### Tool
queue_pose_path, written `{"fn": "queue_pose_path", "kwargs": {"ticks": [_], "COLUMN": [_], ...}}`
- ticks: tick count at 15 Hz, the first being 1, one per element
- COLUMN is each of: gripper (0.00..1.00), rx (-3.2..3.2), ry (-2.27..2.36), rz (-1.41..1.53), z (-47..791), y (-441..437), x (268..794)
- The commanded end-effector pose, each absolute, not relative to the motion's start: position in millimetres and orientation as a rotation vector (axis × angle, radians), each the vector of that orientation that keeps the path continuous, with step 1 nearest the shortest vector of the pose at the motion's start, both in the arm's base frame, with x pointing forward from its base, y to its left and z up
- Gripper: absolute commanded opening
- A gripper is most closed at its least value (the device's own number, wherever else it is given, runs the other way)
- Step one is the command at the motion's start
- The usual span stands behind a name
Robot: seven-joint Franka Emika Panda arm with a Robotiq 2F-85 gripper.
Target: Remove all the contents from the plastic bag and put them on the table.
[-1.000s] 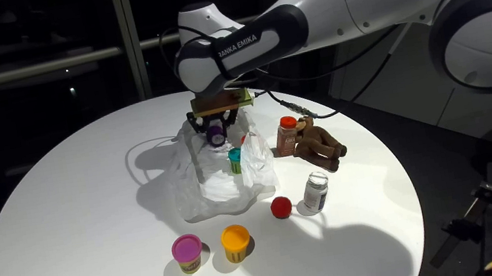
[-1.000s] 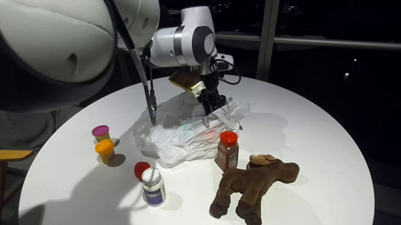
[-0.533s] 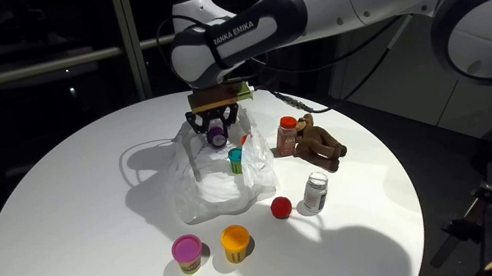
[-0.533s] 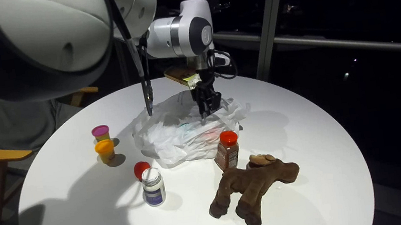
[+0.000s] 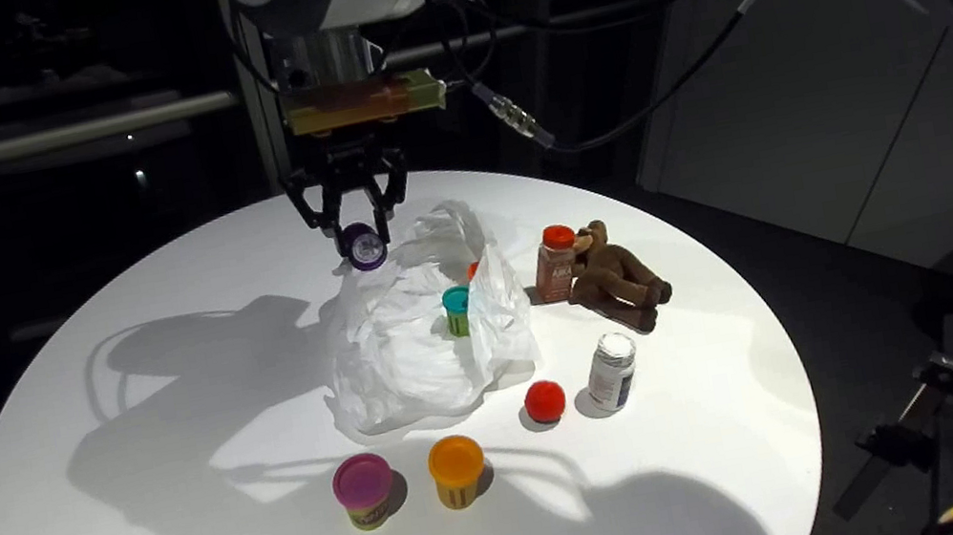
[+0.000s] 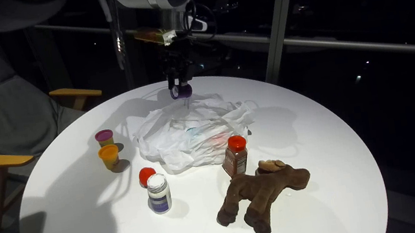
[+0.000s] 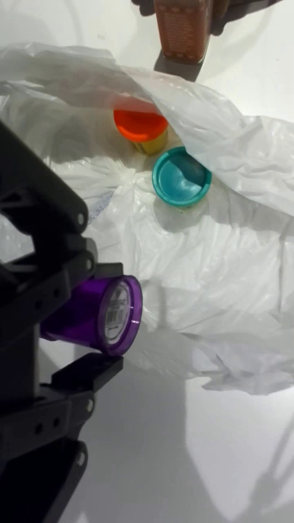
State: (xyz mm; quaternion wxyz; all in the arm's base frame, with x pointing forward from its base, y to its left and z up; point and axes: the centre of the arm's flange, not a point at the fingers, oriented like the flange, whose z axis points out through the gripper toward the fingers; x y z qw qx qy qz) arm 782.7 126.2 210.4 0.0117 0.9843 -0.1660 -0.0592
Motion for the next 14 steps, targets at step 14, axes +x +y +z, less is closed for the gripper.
{"fn": "queue_pose_path", "kwargs": {"ticks": [14], "gripper": [0.25], "rx": [2.757], "ry": [-0.905], "rz": [-0.439], "z": [229], "y": [80], "x": [659]}}
